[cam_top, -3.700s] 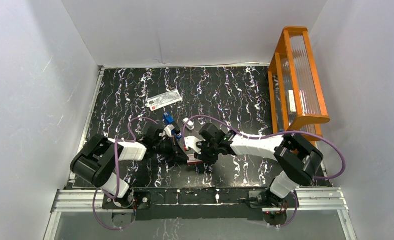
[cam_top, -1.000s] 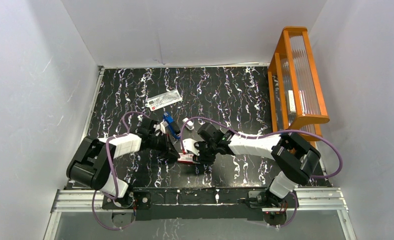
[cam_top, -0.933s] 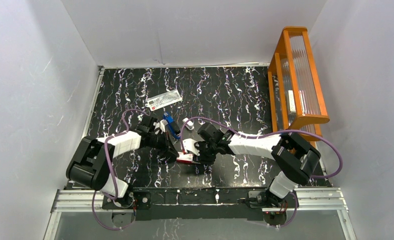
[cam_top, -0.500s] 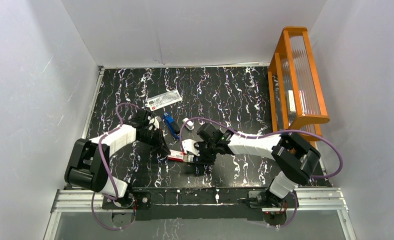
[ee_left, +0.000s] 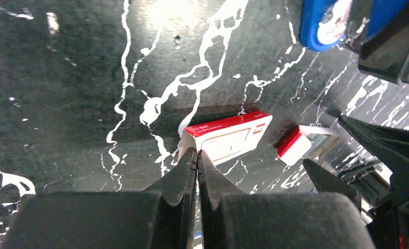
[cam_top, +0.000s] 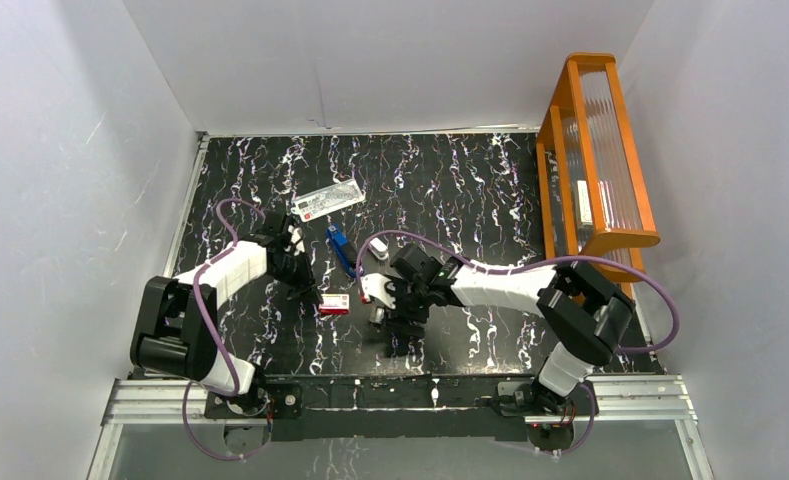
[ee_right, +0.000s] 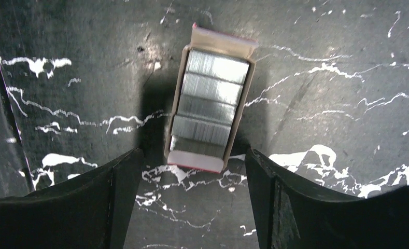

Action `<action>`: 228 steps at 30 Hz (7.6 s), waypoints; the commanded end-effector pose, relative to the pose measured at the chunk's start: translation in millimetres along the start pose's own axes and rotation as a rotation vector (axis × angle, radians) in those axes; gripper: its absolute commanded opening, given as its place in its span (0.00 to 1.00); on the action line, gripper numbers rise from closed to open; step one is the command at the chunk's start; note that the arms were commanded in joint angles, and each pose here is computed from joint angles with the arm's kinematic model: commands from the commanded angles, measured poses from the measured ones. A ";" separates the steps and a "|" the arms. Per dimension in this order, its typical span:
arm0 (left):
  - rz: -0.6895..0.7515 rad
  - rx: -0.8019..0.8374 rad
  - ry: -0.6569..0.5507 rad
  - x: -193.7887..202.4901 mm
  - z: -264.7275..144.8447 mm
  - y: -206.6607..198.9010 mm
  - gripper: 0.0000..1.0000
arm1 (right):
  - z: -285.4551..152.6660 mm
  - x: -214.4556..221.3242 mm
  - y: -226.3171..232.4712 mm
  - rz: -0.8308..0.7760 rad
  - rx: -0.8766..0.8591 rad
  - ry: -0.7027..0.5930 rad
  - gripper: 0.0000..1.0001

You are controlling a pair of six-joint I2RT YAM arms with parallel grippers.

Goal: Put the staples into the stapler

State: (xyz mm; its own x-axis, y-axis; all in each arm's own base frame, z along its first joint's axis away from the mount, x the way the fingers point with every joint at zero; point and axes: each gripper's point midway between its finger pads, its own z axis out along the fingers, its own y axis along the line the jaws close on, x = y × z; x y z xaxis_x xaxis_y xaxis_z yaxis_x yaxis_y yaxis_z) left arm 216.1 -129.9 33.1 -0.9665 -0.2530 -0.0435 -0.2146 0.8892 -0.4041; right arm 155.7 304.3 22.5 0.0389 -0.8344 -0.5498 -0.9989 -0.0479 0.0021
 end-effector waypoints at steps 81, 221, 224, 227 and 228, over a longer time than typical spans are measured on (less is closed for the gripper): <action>1.847 0.103 -0.066 -101.3 21.8 -87.1 0.56 | -118.5 -15.2 -106.2 1.249 0.437 -0.618 0.77; 1.372 1.141 -1.089 20.8 -204.4 -214.9 0.00 | -102.4 16.3 4.0 1.197 -0.022 -0.725 0.25; 1.373 1.151 -1.100 24.1 -210.9 -214.9 0.00 | -101.1 19.2 5.3 1.176 -0.012 -0.712 0.26; 1.367 1.147 -1.118 24.2 -215.4 -213.7 0.00 | -99.9 22.1 6.2 1.160 -0.007 -0.703 0.27; 1.363 1.145 -1.122 23.9 -216.1 -212.9 0.00 | -100.9 21.2 7.3 1.150 -0.014 -0.706 0.28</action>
State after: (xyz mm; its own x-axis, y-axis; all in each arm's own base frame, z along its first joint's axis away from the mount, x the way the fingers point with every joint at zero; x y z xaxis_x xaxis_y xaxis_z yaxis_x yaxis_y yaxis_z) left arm 189.1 -258.3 257.6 -0.0140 -0.1270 -0.9918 0.9994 0.0311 -0.0181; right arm 165.3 245.0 134.2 -0.8501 0.1683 -0.4990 -0.4063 0.3934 0.8247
